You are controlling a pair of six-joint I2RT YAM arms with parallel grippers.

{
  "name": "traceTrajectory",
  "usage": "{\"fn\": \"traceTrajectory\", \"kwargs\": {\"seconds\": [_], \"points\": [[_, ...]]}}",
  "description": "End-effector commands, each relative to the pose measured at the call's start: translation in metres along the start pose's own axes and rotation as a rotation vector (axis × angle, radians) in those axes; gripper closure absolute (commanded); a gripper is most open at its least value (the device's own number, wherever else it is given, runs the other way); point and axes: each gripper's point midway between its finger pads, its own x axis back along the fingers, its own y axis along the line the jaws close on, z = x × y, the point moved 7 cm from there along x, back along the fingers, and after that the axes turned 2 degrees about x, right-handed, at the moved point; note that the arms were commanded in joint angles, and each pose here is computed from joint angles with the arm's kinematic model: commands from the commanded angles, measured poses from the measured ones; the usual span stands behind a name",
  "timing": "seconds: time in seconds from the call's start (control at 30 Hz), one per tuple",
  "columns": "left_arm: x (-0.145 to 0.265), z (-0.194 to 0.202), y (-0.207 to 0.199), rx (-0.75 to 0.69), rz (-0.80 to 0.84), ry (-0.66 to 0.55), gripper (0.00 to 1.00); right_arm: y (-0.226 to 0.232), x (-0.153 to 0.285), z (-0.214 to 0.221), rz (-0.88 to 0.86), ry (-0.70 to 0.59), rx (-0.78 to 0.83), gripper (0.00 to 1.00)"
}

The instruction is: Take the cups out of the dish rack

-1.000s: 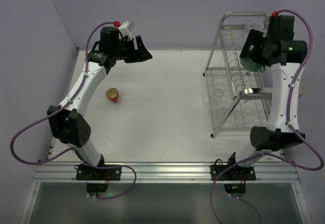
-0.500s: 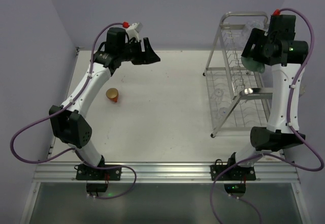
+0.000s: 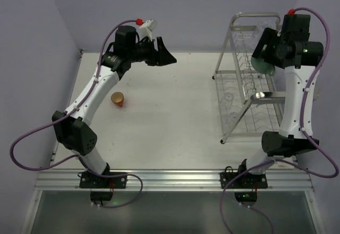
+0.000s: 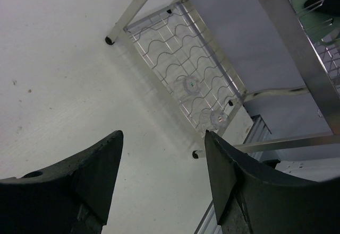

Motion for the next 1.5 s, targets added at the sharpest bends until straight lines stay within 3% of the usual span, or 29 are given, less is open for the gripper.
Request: {"fn": "traceTrajectory", "kwargs": {"seconds": [0.0,0.7,0.83,0.9,1.17,1.47], "points": [[0.015,-0.020,-0.037,-0.056,0.116,-0.066,0.34,0.004,0.014,-0.009,-0.040,-0.051,-0.031,1.00],[0.010,-0.019,-0.047,-0.057,0.151,-0.057,0.34,0.000,-0.003,-0.004,-0.001,0.009,-0.021,0.98],[0.010,-0.018,-0.049,-0.060,0.156,-0.056,0.33,0.000,-0.009,-0.004,0.011,0.028,-0.001,0.82],[0.009,-0.017,-0.049,-0.060,0.158,-0.053,0.33,-0.001,-0.010,-0.004,0.013,0.031,0.004,0.80],[0.007,-0.016,-0.048,-0.056,0.158,-0.047,0.33,-0.003,-0.008,-0.002,0.023,0.031,0.026,0.35],[0.004,-0.012,-0.049,-0.053,0.163,-0.035,0.33,-0.001,-0.005,-0.004,-0.004,0.021,0.031,0.10]]}}
